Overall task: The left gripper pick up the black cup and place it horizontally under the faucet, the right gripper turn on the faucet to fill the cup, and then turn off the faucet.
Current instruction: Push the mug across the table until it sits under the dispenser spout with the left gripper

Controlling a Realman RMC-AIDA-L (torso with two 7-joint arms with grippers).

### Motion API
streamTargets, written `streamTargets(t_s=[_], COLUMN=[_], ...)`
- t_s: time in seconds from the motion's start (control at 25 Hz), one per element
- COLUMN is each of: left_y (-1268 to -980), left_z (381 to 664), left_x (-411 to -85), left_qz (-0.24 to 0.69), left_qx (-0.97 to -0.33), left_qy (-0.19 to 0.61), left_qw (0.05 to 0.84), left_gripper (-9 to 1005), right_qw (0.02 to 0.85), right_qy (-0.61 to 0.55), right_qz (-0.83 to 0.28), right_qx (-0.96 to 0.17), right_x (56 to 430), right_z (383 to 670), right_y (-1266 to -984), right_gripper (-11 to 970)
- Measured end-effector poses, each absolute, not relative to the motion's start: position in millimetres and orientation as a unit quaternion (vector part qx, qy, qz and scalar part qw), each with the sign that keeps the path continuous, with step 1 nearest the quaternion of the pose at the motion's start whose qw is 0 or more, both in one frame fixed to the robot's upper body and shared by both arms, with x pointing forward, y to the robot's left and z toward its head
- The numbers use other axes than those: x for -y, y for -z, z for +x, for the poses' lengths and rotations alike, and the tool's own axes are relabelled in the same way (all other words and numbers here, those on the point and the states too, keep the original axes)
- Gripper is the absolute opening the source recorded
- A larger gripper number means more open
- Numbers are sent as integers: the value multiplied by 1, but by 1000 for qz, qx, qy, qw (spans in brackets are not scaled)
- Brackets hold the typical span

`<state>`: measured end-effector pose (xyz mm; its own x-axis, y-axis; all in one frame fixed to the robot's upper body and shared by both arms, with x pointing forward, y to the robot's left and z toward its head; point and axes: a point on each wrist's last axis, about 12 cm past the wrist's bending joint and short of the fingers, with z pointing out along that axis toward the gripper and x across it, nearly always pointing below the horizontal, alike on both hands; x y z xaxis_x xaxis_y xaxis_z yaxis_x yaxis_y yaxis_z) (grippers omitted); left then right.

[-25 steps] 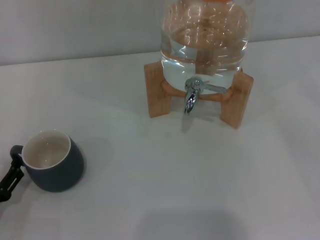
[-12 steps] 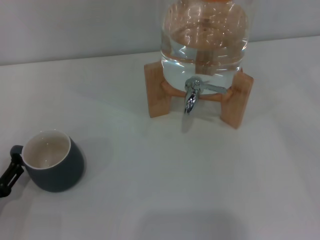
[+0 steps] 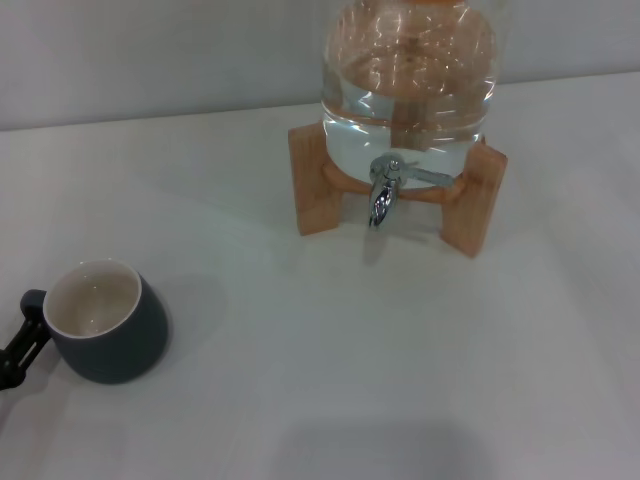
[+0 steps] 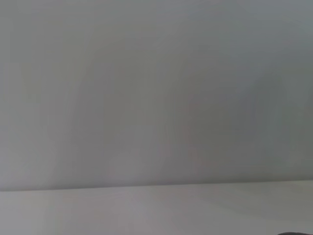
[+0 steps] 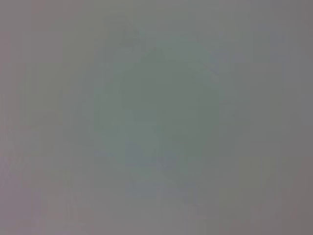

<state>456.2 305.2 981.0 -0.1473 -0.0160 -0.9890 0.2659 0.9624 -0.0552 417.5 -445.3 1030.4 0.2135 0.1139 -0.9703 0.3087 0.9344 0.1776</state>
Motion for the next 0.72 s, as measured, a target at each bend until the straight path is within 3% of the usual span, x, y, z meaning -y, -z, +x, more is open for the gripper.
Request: streamTargets(t_s=[0.64, 0.72], left_y=[-980, -980], left_z=[461, 461], left_x=[-304, -303], left_qz=[78, 75], left_qx=[-755, -755], left_qy=[114, 117], left_qw=[641, 641], left_gripper=[892, 840], right_qw=[760, 760], right_qy=[68, 68], right_qz=[174, 175], right_qx=[-622, -622], right_x=[447, 447], right_z=[416, 416], right_y=[-1030, -1030], right_gripper=[855, 855])
